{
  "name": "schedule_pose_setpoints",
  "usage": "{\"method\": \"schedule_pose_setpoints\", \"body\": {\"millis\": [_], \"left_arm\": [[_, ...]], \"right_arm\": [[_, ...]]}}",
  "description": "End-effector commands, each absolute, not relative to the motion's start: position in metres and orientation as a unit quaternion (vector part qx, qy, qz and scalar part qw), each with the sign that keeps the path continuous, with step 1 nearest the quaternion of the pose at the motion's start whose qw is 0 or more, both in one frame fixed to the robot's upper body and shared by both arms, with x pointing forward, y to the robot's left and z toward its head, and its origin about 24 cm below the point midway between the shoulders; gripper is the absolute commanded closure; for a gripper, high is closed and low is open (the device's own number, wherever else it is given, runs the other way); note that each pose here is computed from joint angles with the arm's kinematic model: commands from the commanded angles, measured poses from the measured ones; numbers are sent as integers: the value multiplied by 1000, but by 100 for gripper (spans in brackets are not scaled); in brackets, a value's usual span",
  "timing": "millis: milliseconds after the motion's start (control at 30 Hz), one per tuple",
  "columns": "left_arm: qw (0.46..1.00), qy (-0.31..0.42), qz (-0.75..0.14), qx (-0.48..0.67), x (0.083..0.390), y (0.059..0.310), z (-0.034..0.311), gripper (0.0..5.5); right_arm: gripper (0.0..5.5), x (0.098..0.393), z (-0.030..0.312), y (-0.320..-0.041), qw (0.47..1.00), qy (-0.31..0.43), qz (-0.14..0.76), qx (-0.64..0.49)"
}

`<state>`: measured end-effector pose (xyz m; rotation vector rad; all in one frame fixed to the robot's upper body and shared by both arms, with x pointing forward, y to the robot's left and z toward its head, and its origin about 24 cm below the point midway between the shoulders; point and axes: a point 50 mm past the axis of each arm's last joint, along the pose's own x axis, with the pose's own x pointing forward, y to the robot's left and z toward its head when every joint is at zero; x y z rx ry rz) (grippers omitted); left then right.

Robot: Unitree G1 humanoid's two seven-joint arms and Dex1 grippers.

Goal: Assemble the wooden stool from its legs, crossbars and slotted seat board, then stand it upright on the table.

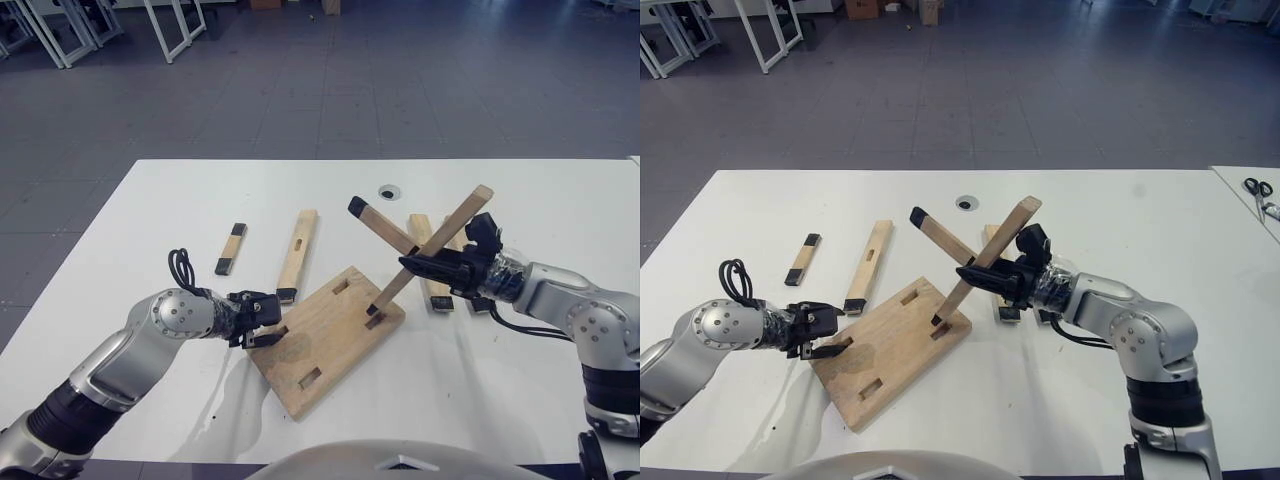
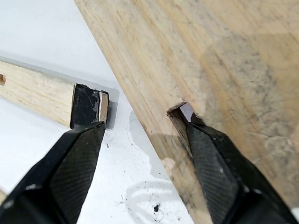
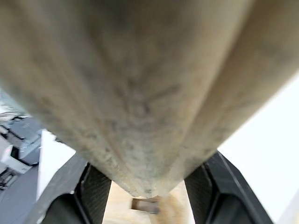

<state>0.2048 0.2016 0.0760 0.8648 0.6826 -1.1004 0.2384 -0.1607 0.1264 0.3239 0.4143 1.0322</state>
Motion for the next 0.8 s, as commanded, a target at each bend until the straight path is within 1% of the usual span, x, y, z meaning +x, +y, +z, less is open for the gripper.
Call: {"method": "schedule_pose_setpoints", "body": {"millis": [33, 167, 233, 300, 400, 467, 533, 633, 700, 767, 800], "left_arm": [[698, 365, -505, 352, 186, 203, 50, 228], [699, 364, -504, 353, 187, 204, 50, 228], [699, 364, -504, 354, 188, 204, 51, 228], [701, 363, -502, 353, 189, 204, 52, 228], [707, 359, -497, 351, 189, 202, 54, 228], [730, 342, -484, 341, 195, 195, 63, 228], [746, 327, -477, 332, 199, 190, 71, 228], [747, 328, -476, 327, 197, 187, 72, 228], [756, 322, -476, 314, 196, 179, 72, 228], [766, 311, -479, 295, 195, 168, 74, 228], [768, 308, -482, 288, 194, 164, 75, 228]], "right_arm": [[349, 226, 118, -164, 836, 221, 477, 156], [349, 222, 103, -170, 842, 247, 457, 146], [349, 225, 93, -176, 857, 258, 430, 115], [349, 229, 85, -182, 878, 263, 398, 37], [349, 236, 83, -179, 891, 239, 381, -64], [349, 238, 84, -175, 891, 226, 385, -81], [349, 239, 81, -177, 892, 224, 382, -87], [349, 243, 76, -183, 894, 227, 371, -107], [349, 245, 70, -178, 891, 233, 373, -117], [349, 238, 55, -168, 870, 271, 396, -114], [349, 232, 43, -165, 850, 306, 412, -122]]}}
